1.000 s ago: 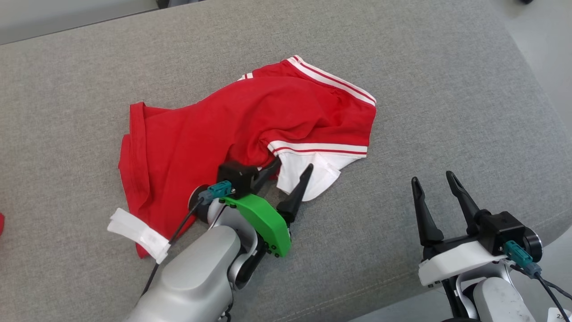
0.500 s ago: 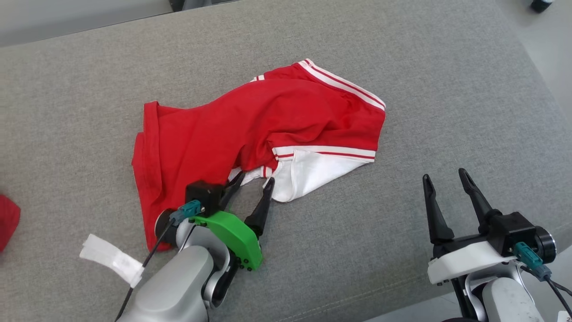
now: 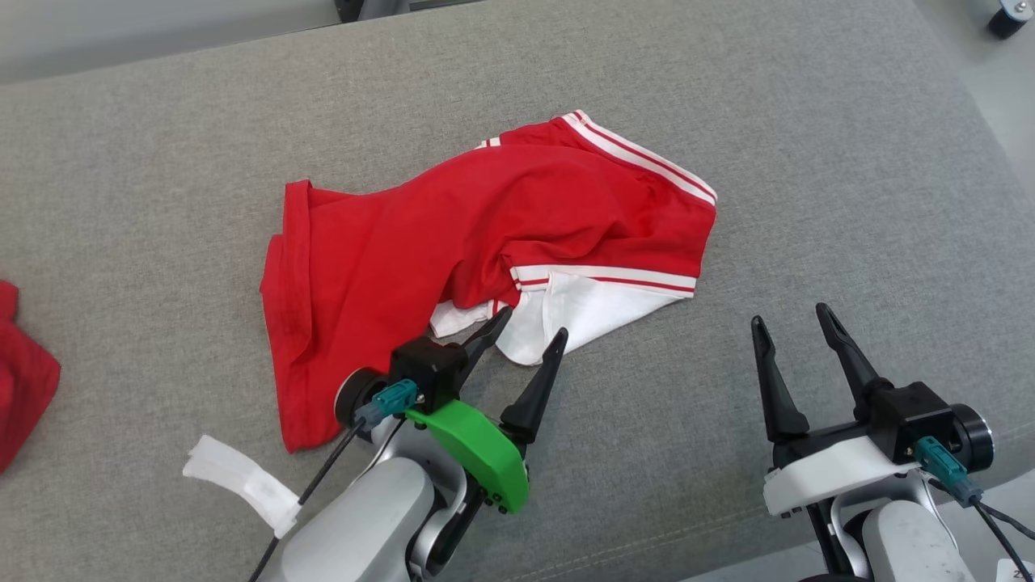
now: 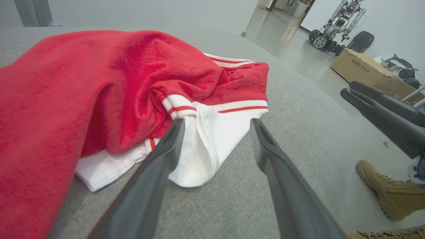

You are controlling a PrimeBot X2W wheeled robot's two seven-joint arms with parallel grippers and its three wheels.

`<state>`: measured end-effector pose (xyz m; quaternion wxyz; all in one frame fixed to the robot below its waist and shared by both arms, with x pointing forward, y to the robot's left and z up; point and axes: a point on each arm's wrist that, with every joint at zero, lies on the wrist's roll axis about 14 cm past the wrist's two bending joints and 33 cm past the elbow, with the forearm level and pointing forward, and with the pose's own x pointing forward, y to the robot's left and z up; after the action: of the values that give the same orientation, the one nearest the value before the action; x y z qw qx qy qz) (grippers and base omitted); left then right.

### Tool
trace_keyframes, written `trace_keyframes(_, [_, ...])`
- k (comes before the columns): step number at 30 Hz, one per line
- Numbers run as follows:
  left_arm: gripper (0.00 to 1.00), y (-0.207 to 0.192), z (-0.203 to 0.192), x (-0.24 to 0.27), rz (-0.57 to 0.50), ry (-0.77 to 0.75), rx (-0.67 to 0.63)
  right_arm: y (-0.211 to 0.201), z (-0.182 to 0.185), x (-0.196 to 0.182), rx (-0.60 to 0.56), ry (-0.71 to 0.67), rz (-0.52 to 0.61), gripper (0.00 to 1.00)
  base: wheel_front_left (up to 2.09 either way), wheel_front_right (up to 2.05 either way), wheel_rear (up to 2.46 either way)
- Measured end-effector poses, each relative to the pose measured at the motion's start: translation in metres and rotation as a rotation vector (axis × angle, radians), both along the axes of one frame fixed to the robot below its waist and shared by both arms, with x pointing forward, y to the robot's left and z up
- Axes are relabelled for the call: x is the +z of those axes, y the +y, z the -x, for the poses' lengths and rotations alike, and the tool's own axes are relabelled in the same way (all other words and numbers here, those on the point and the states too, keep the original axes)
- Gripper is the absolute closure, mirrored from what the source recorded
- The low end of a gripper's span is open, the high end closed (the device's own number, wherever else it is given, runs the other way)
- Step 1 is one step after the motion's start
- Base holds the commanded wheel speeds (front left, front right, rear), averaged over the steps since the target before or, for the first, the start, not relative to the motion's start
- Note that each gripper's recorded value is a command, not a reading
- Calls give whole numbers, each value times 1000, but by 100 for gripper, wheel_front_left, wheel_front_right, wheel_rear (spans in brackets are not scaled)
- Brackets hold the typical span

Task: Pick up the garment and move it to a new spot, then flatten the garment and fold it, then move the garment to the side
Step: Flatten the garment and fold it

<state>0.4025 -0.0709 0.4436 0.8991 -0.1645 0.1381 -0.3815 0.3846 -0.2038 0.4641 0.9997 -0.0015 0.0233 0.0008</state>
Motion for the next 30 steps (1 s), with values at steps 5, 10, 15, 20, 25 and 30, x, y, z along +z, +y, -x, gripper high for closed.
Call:
trace_keyframes(5, [0, -17, 6, -12, -29, 43, -64, -1, 2, -1, -4, 4, 0, 0, 0, 0, 0])
trace_keyframes(10, [0, -25, 3, -28, -53, 97, -81, -8, 4, -3, -26, 13, 2, 0, 0, 0, 0])
trace_keyframes(15, [0, -23, -8, -43, -101, 120, -69, -14, 7, -5, -44, 22, 6, 0, 0, 0, 0])
trace_keyframes(20, [0, -27, -9, -49, -108, 133, -80, -17, 9, -5, -52, 24, 8, 0, 0, 0, 0])
trace_keyframes(25, [42, -35, -5, -50, -104, 138, -119, -18, 10, -6, -58, 29, 6, 0, 0, 0, 0])
trace_keyframes(30, [100, -42, 5, -53, -113, 144, -159, -19, 10, -7, -61, 30, 4, 0, 0, 0, 0])
